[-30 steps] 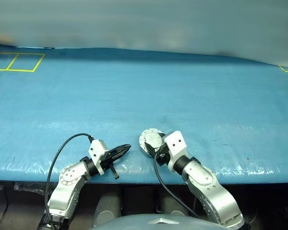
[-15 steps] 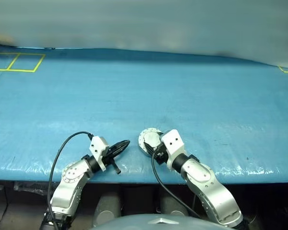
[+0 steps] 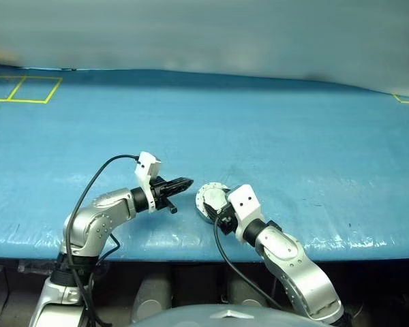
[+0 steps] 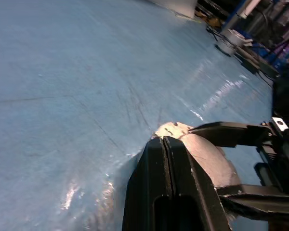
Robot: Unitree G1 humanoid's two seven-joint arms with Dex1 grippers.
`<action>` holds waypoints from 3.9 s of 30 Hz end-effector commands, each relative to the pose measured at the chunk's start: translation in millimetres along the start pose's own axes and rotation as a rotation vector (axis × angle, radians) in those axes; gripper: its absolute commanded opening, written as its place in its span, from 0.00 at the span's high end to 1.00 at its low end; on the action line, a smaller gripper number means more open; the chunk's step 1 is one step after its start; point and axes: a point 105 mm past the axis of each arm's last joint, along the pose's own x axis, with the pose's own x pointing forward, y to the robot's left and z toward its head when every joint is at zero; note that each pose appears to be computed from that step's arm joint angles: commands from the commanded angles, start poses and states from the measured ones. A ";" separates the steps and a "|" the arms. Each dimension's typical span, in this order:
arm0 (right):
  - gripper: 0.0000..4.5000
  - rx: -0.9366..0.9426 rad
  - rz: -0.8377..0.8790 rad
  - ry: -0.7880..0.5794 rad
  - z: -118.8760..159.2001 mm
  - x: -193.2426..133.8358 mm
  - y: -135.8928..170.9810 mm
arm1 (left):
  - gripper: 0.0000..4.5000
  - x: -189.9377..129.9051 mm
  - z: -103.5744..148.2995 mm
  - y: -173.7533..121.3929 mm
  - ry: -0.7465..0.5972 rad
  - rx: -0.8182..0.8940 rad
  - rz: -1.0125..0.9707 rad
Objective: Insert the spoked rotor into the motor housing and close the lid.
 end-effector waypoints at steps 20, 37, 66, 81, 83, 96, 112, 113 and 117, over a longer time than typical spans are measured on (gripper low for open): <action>0.33 0.025 -0.011 0.043 -11.8 -4.3 1.4 | 1.00 39.3 -13.6 -0.1 0.145 0.049 -0.048; 0.00 0.507 -0.089 -0.171 1.6 -58.6 -17.4 | 1.00 28.3 -16.8 5.3 0.193 0.085 -0.052; 0.00 1.326 0.090 -0.200 -12.3 -28.3 7.1 | 1.00 28.0 -20.5 4.2 0.192 0.095 -0.058; 0.70 1.512 0.101 -0.212 -28.3 -36.0 9.1 | 1.00 28.4 -22.7 5.8 0.202 0.100 -0.056; 0.74 1.509 0.095 -0.204 -30.6 -35.9 8.9 | 1.00 28.4 -23.2 6.0 0.204 0.100 -0.057; 0.74 1.484 0.089 -0.184 -33.3 -34.3 8.0 | 0.73 23.8 6.5 16.2 0.035 0.037 0.015; 0.74 1.454 0.159 -0.479 31.8 -31.3 -26.4 | 0.00 -17.5 12.2 22.2 -0.458 -0.727 -0.004; 0.74 1.448 0.172 -0.487 37.0 -29.4 -26.3 | 0.00 -18.3 10.1 21.0 -0.477 -0.764 -0.013; 0.74 1.437 0.230 -0.510 55.0 -23.4 -23.6 | 0.00 -14.8 3.9 9.2 -0.503 -0.857 -0.069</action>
